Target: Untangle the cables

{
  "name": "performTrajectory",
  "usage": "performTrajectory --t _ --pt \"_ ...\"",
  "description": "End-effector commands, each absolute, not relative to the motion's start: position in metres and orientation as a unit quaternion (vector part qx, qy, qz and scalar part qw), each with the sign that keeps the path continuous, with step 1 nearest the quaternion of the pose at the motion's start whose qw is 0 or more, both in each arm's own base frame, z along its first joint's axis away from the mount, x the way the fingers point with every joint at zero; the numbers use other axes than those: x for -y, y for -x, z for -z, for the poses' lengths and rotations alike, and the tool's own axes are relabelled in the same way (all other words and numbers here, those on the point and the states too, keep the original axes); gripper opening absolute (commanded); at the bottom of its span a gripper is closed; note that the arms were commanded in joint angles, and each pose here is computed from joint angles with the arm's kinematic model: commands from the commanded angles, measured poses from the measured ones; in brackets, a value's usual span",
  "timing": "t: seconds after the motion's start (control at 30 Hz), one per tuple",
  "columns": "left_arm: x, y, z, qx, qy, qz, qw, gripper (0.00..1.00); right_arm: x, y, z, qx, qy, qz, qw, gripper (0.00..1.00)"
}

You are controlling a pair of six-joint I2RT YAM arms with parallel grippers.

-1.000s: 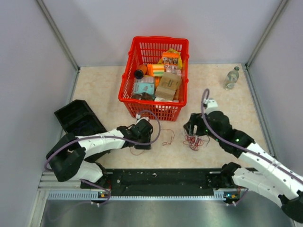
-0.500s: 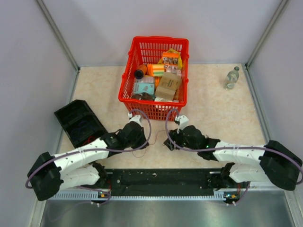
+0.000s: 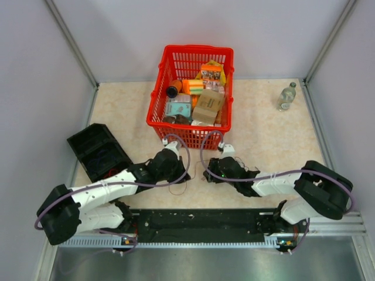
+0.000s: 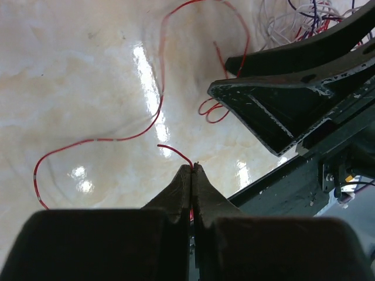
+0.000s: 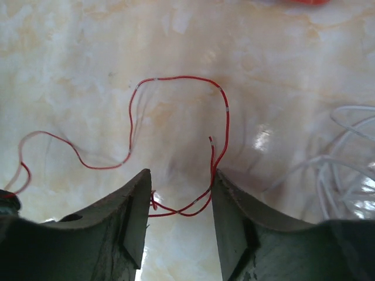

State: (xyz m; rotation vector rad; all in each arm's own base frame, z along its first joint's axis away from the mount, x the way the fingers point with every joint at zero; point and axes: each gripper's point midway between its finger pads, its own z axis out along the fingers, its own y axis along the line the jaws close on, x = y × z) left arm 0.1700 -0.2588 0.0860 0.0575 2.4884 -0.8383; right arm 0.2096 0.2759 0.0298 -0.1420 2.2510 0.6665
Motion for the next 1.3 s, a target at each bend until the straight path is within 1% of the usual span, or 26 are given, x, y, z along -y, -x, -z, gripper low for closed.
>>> performTrajectory --t 0.0,0.03,0.13,0.33,0.47,0.53,0.63,0.77,0.87,0.9,0.93,0.97,1.03,1.1,1.13,1.2,1.23,1.27 --pt "0.281 -0.181 -0.109 -0.892 -0.024 0.358 0.274 0.0 -0.315 -0.215 -0.06 -0.854 0.045 -0.338 0.392 0.39" --pt "0.283 -0.182 -0.11 -0.889 -0.026 0.362 0.277 0.0 -0.317 -0.214 -0.061 -0.853 0.045 -0.345 0.39 0.33" --pt "0.289 -0.186 -0.107 -0.885 -0.029 0.368 0.284 0.0 -0.318 -0.211 -0.066 -0.851 0.036 -0.358 0.383 0.0" --pt "0.296 -0.199 -0.101 -0.885 -0.009 0.372 0.28 0.0 -0.325 -0.194 -0.071 -0.849 0.037 -0.398 0.346 0.0" --pt "0.298 -0.204 -0.088 -0.897 0.0 0.354 0.264 0.01 -0.327 -0.186 -0.069 -0.845 0.033 -0.419 0.332 0.0" --pt "0.3 -0.206 -0.082 -0.901 -0.004 0.348 0.261 0.11 -0.324 -0.186 -0.068 -0.846 0.022 -0.418 0.33 0.0" --pt "0.299 -0.205 -0.078 -0.903 -0.017 0.341 0.261 0.23 -0.322 -0.187 -0.063 -0.85 0.016 -0.411 0.329 0.0" --pt "0.293 -0.196 -0.091 -0.89 -0.03 0.362 0.276 0.44 -0.321 -0.186 -0.057 -0.854 0.013 -0.408 0.323 0.0" --pt "0.288 -0.189 -0.097 -0.888 -0.047 0.365 0.277 0.64 -0.32 -0.186 -0.055 -0.856 0.01 -0.406 0.32 0.0" --pt "0.282 -0.184 -0.095 -0.895 -0.051 0.352 0.268 0.72 -0.321 -0.185 -0.055 -0.856 0.011 -0.406 0.319 0.0" --pt "0.28 -0.181 -0.096 -0.896 -0.06 0.351 0.266 0.84 -0.32 -0.185 -0.054 -0.857 0.012 -0.405 0.319 0.0" --pt "0.277 -0.178 -0.096 -0.897 -0.068 0.348 0.263 0.91 -0.321 -0.184 -0.054 -0.857 0.014 -0.406 0.318 0.0" --pt "0.269 -0.175 -0.095 -0.9 -0.081 0.334 0.269 0.98 -0.321 -0.184 -0.054 -0.857 0.014 -0.405 0.317 0.0" --pt "0.264 -0.173 -0.093 -0.898 -0.108 0.325 0.275 0.98 -0.321 -0.185 -0.054 -0.857 0.015 -0.404 0.318 0.0" --pt "0.264 -0.17 -0.092 -0.897 -0.129 0.324 0.273 0.95 -0.321 -0.184 -0.054 -0.857 0.017 -0.406 0.316 0.0" --pt "0.261 -0.164 -0.087 -0.902 -0.154 0.311 0.258 0.85 -0.321 -0.185 -0.055 -0.857 0.018 -0.406 0.316 0.0" --pt "0.258 -0.161 -0.083 -0.906 -0.16 0.302 0.251 0.78 -0.322 -0.184 -0.054 -0.858 0.02 -0.406 0.314 0.0" --pt "0.252 -0.16 -0.077 -0.911 -0.159 0.29 0.247 0.68 -0.322 -0.183 -0.055 -0.858 0.022 -0.406 0.314 0.0"
